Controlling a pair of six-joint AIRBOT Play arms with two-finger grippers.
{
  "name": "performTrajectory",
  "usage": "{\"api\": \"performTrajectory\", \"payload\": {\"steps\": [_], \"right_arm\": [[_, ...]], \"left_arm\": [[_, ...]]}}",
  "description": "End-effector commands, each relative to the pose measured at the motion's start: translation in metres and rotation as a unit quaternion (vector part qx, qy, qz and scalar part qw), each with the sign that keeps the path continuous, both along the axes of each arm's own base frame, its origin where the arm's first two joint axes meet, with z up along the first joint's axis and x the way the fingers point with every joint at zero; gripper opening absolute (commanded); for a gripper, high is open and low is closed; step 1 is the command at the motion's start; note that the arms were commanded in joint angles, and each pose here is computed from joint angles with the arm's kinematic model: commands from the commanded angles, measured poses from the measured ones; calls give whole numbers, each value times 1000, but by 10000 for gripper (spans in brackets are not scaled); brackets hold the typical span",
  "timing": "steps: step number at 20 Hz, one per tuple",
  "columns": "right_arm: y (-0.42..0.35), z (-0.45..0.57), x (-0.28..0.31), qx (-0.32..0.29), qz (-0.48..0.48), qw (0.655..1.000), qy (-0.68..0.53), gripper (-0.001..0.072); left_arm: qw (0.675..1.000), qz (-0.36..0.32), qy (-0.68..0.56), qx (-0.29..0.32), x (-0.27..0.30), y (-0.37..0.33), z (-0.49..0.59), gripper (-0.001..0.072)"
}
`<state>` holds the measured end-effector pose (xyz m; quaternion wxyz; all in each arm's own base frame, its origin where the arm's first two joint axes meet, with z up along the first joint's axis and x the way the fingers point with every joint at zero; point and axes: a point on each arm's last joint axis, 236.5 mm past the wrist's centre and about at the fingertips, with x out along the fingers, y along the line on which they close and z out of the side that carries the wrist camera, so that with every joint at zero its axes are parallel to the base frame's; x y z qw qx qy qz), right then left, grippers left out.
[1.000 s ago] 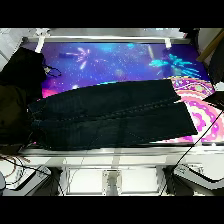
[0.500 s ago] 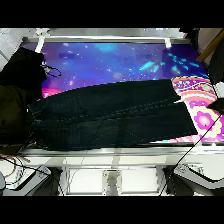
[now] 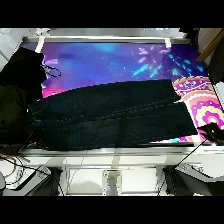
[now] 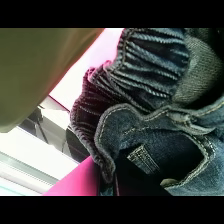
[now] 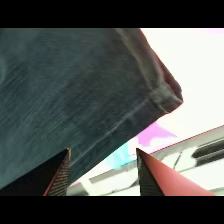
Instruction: Fold the clothes and pants, and hang the long-sleeved shirts on hangers.
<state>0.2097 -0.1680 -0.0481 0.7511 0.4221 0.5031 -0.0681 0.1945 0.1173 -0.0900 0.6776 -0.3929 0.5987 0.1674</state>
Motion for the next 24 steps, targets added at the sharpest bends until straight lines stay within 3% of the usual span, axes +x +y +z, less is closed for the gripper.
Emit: {"api": "performTrajectory", "payload": {"steps": [1,13,19,20,22,23,24], "right_arm": [[1,-28,-3,3,-54,999,-6,447],[-8,-62,-14,-28,-108,994,20,445],[-2,-69,2,11,-119,993,0,445],[1,-70,6,12,-112,994,-4,434],[1,-67,16,3,-105,994,-19,256],[-2,-64,23,2,-112,993,-29,201],[-3,-59,29,4,-114,993,-38,199]], "left_arm": [[1000,4,-6,11,3,6,-1,26],[1000,4,-6,11,3,6,-1,26],[1000,5,-7,12,4,6,-1,26],[1000,5,-7,13,4,7,-1,26],[1000,8,-11,21,6,11,-1,26],[1000,9,-13,23,7,12,-1,26],[1000,9,-13,23,7,12,-1,26]]}}
